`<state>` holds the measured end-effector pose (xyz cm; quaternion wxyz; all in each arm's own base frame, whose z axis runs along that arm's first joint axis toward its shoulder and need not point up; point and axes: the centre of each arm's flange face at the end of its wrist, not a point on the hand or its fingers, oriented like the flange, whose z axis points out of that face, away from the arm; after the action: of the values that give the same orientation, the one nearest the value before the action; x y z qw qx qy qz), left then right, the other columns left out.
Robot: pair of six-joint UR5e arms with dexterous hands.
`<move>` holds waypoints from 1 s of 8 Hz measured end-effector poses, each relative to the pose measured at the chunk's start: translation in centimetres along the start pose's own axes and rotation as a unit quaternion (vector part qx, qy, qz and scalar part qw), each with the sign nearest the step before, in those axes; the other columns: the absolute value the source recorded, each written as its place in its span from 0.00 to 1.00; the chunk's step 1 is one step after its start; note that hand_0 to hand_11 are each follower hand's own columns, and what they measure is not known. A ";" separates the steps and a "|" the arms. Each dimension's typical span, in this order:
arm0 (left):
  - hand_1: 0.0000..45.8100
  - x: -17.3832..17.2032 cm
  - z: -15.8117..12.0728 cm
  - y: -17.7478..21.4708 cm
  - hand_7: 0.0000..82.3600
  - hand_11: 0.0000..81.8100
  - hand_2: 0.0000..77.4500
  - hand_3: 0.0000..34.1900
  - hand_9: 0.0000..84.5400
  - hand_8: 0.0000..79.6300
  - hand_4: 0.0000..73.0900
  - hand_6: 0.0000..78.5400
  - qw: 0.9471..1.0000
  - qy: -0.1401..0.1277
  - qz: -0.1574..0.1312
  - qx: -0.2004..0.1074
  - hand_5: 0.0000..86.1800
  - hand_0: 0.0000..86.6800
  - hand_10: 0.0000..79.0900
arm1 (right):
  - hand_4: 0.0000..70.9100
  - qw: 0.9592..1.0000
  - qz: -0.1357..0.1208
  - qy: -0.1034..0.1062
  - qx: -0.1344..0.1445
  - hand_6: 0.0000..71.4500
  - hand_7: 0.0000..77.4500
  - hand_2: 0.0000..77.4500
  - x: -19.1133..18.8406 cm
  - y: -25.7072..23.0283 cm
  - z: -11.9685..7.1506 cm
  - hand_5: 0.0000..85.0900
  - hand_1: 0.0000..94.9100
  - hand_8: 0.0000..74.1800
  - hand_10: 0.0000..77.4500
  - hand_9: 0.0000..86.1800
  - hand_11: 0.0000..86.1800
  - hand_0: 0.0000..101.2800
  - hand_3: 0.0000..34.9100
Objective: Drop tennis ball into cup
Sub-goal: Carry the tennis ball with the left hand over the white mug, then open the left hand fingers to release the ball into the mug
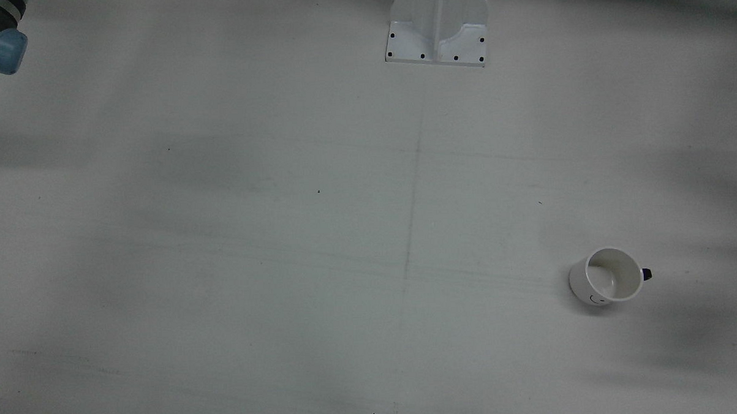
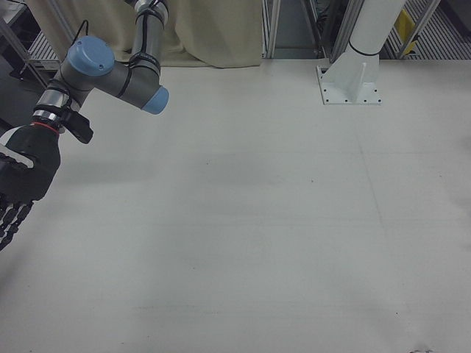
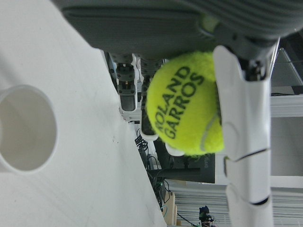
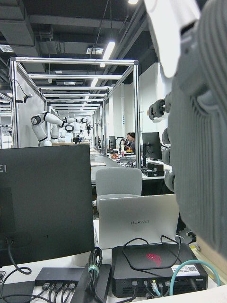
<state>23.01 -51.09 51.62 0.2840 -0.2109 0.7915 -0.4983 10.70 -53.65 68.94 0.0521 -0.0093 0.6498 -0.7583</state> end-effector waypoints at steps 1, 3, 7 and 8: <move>0.50 -1.4 2.1 -0.4 0.50 0.29 0.05 0.00 0.57 0.49 0.22 0.85 1.000 -0.010 -0.004 -0.001 0.24 0.66 0.19 | 0.00 1.000 0.000 0.000 0.000 0.00 0.00 0.01 0.0 0.0 0.0 0.00 0.01 0.00 0.00 0.00 0.01 0.00 0.00; 0.50 -2.3 4.6 -0.6 0.50 0.27 0.04 0.00 0.56 0.48 0.22 0.85 1.000 -0.018 -0.007 -0.003 0.23 0.65 0.15 | 0.00 1.000 0.000 0.000 0.000 0.00 0.01 0.01 0.0 0.0 0.0 0.00 0.01 0.00 0.00 0.00 0.01 0.00 0.00; 0.50 -2.6 3.9 -1.6 0.50 0.05 0.13 0.00 0.34 0.23 0.06 0.85 1.000 -0.017 -0.010 -0.012 0.07 0.53 0.01 | 0.00 1.000 0.000 0.000 -0.001 0.00 0.01 0.01 -0.1 0.1 0.0 0.00 0.01 0.00 0.00 0.01 0.01 0.00 0.00; 0.50 -2.5 3.7 -1.9 0.50 0.01 0.19 0.00 0.01 0.05 0.09 0.85 1.000 -0.016 -0.010 -0.015 0.07 0.50 0.00 | 0.00 1.000 0.000 0.000 -0.001 0.00 0.00 0.01 0.0 0.1 0.0 0.00 0.01 0.00 0.00 0.01 0.01 0.00 0.00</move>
<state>27.42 -52.75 52.67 0.2885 -0.2304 0.7921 -0.4860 10.75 -53.66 68.87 0.0525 -0.0096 0.6505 -0.7576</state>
